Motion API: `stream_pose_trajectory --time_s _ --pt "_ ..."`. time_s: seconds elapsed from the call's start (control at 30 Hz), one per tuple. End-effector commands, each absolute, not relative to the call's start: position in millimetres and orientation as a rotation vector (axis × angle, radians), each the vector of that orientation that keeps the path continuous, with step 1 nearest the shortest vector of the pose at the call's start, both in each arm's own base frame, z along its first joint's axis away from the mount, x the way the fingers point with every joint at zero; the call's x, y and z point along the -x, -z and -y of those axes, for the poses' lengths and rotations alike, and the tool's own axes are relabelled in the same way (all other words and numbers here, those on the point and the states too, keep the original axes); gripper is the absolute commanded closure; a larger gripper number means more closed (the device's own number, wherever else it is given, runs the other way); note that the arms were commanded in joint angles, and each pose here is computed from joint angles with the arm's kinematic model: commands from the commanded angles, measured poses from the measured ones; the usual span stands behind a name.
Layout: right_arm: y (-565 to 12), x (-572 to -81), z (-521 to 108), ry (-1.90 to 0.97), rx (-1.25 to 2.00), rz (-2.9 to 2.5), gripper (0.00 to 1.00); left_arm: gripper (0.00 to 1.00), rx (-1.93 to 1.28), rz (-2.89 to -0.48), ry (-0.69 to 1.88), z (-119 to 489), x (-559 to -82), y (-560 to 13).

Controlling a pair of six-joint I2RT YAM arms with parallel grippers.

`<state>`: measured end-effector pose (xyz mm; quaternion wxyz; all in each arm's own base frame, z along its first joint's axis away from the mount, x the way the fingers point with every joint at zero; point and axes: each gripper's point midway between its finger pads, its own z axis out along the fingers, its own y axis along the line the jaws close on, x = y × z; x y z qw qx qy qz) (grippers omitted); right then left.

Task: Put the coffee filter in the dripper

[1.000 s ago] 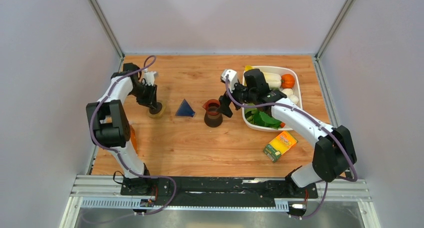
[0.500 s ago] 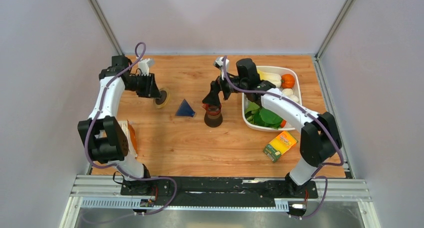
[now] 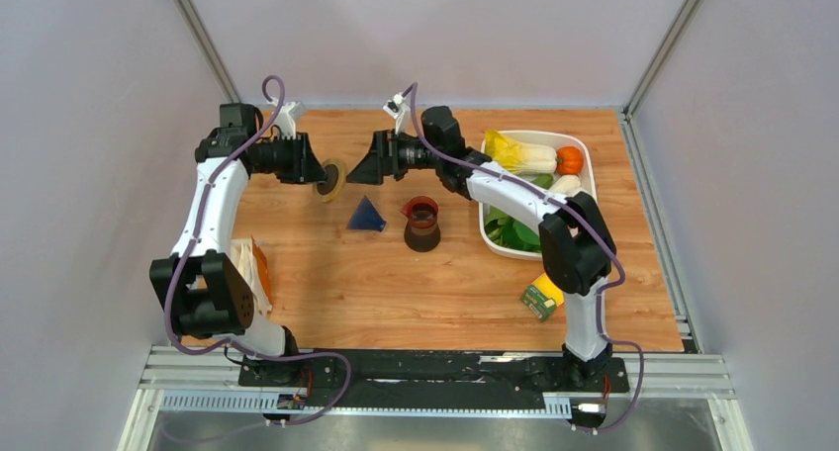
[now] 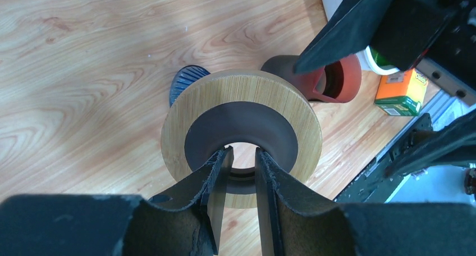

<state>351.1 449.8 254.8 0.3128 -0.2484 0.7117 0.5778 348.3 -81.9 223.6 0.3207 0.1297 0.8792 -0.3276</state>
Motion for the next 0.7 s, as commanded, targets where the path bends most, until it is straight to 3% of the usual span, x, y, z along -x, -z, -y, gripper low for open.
stream_pose_trajectory --time_s 0.0,0.17,0.27,0.37,0.47,0.5,0.67 --pt "-273.6 -349.6 -474.7 -1.605 0.593 -1.846 0.00 0.64 -0.349 -2.231 0.857 89.6 -349.0 -244.0" --pt "-262.5 -352.8 -494.8 -1.646 0.526 -1.875 0.09 0.64 -0.372 -2.237 0.821 94.1 -347.7 -240.6" --pt "-254.9 -356.8 -502.4 -1.652 0.485 -1.891 0.36 0.64 -0.377 -2.240 0.814 96.7 -347.0 -238.4" --pt "-250.7 -360.4 -501.1 -1.650 0.446 -1.914 0.70 0.61 -0.365 -2.248 0.773 92.5 -347.5 -238.9" --pt "-253.8 -366.9 -493.8 -1.641 0.422 -1.914 0.96 0.44 -0.378 -2.250 0.741 89.5 -343.3 -245.0" --pt "-256.6 -369.8 -490.9 -1.636 0.417 -1.907 1.00 0.30 -0.377 -2.250 0.738 89.1 -340.9 -247.5" --pt "-270.4 -390.5 -473.3 -1.565 0.436 -1.844 1.00 0.25 -0.389 -2.157 0.696 88.5 -330.2 -289.8"
